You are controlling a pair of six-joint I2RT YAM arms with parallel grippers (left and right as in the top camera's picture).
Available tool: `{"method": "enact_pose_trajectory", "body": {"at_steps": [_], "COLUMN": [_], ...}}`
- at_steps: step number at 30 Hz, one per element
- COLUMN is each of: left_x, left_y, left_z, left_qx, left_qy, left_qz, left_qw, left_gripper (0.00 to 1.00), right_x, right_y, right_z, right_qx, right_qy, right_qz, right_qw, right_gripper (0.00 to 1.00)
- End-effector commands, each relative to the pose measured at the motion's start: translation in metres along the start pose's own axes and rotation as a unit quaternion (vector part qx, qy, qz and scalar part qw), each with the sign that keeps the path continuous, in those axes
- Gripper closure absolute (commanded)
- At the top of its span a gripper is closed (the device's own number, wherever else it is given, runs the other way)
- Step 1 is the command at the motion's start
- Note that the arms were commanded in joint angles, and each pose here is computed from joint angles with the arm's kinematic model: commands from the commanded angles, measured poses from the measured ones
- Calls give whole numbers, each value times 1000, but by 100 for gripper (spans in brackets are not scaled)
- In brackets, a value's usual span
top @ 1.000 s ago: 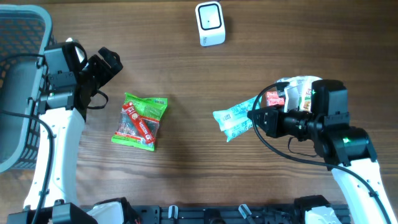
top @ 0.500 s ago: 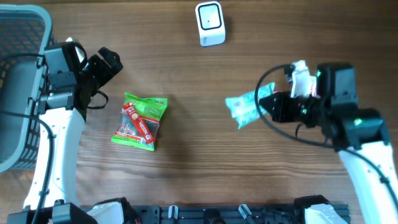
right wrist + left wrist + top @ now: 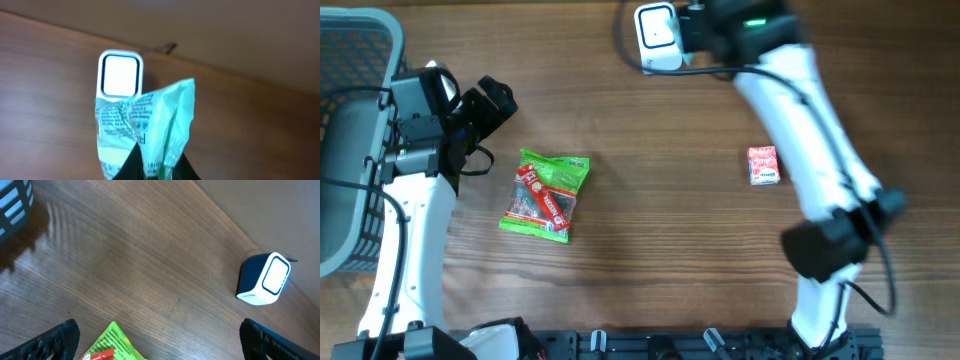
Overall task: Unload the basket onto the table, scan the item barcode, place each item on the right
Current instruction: 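Carry the mint-green packet up to the white scanner, then place the mint-green packet beside the red box and release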
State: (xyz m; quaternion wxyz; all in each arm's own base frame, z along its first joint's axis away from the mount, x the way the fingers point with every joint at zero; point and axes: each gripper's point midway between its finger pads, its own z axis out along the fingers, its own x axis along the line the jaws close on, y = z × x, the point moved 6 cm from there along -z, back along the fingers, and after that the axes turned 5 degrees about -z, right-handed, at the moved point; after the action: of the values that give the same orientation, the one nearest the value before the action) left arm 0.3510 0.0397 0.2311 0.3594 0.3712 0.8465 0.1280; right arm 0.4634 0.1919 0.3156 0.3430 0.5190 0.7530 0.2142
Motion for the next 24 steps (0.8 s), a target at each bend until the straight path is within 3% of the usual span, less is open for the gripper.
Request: {"method": "enact_pose_trajectory", "body": {"at_steps": [1, 4, 6, 9, 18, 24], "left_x": [-1, -1, -1, -1, -1, -1], "left_y": [1, 1, 1, 1, 1, 1], "left_z": [-2, -2, -2, -2, -2, -2], "left_qx": [-2, -2, -2, -2, -2, -2], "left_qy": [-4, -4, -4, -4, -4, -4], "left_qz": [2, 2, 2, 2, 2, 2], "left_qw": [1000, 1000, 1000, 1000, 1000, 1000], "left_gripper": [0, 0, 0, 0, 0, 0], "right_x": [17, 35, 57, 74, 118, 88], "right_y": [15, 28, 29, 12, 5, 34], "right_z": [35, 70, 102, 138, 141, 84], "right_qx": [-20, -21, -24, -9, -31, -54], "right_qy": [-224, -371, -409, -423, -394, -392], "right_qz": [-117, -202, -255, -296, -334, -249], "right_qw": [967, 906, 876, 856, 856, 884], "right_gripper": [96, 96, 96, 96, 96, 96]}}
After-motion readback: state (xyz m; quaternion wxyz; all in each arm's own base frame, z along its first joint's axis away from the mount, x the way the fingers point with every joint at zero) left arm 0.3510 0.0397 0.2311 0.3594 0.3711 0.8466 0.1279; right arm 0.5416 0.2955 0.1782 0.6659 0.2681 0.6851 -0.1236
